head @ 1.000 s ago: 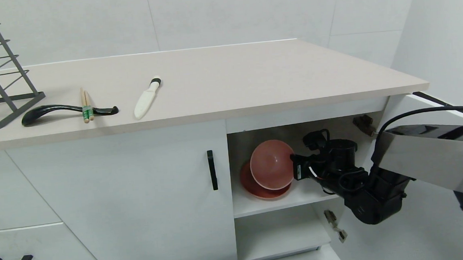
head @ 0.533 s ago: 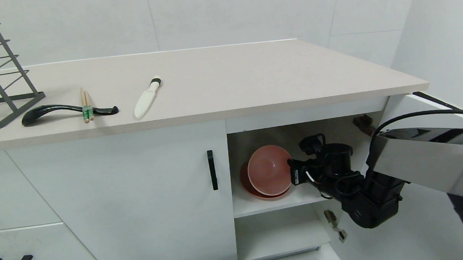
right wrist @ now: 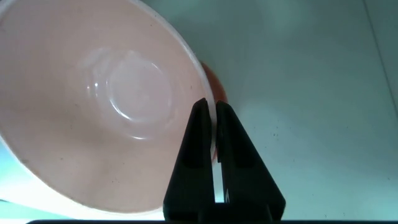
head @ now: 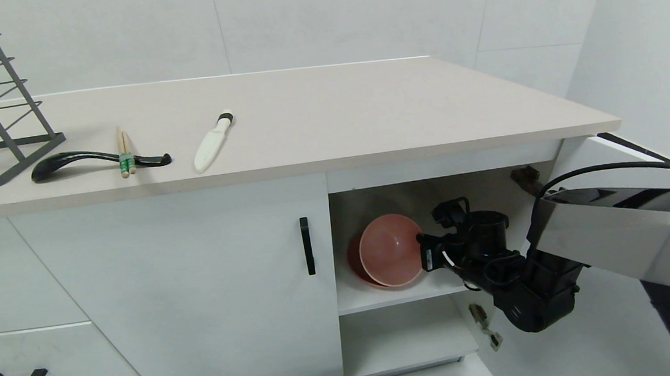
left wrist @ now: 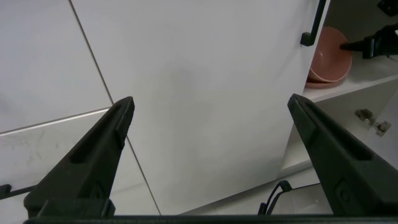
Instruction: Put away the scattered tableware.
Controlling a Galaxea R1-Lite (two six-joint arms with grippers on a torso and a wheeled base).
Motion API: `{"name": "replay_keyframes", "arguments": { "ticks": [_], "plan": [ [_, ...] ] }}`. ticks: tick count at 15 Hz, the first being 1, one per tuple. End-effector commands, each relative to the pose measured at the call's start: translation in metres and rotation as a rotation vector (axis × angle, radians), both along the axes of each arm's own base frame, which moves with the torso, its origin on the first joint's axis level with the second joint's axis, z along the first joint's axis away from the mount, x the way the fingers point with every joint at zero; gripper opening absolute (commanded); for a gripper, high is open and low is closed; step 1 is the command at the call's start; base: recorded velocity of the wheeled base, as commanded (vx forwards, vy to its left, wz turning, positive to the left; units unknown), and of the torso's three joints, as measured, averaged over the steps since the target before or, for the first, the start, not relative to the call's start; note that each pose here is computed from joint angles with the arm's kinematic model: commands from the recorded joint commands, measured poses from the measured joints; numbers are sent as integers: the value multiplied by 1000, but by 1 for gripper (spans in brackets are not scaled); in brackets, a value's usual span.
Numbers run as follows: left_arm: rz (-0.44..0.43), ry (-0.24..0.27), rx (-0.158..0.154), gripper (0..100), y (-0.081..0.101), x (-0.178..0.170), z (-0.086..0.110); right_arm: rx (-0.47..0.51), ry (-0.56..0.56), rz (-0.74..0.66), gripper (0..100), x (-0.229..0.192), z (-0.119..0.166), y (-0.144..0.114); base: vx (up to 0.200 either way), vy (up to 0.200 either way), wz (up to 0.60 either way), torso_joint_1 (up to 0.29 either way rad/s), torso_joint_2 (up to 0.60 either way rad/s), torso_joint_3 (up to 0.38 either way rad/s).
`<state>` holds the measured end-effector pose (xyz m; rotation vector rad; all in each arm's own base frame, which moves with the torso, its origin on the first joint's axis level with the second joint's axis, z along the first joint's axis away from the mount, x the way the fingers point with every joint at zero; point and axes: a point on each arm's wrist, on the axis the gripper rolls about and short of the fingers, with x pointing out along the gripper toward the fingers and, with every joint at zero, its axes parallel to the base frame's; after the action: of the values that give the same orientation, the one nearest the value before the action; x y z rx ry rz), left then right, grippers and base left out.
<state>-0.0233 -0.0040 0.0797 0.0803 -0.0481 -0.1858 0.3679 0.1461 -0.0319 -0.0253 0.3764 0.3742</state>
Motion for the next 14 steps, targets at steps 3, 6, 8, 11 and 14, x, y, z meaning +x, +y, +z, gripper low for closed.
{"name": "replay_keyframes", "arguments": {
  "ticks": [3, 6, 8, 11, 14],
  "plan": [
    [0, 1, 0, 100, 0, 0, 0, -39, 8, 20, 0, 0, -8, -3, 0, 0, 0, 0, 0, 0],
    [0, 1, 0, 100, 0, 0, 0, -33, -7, 23, 100, 1, -6, -1, 0, 0, 0, 0, 0, 0],
    [0, 1, 0, 100, 0, 0, 0, -27, -21, 30, 100, 2, -4, 1, 0, 0, 0, 0, 0, 0],
    [0, 1, 1, 100, 0, 0, 0, -8, -57, 59, 100, 2, 3, 9, 0, 0, 0, 0, 0, 0],
    [0, 1, 0, 100, 0, 0, 0, 3, -82, 85, 100, -4, 16, 18, 0, 0, 0, 0, 0, 0]
  ]
}}
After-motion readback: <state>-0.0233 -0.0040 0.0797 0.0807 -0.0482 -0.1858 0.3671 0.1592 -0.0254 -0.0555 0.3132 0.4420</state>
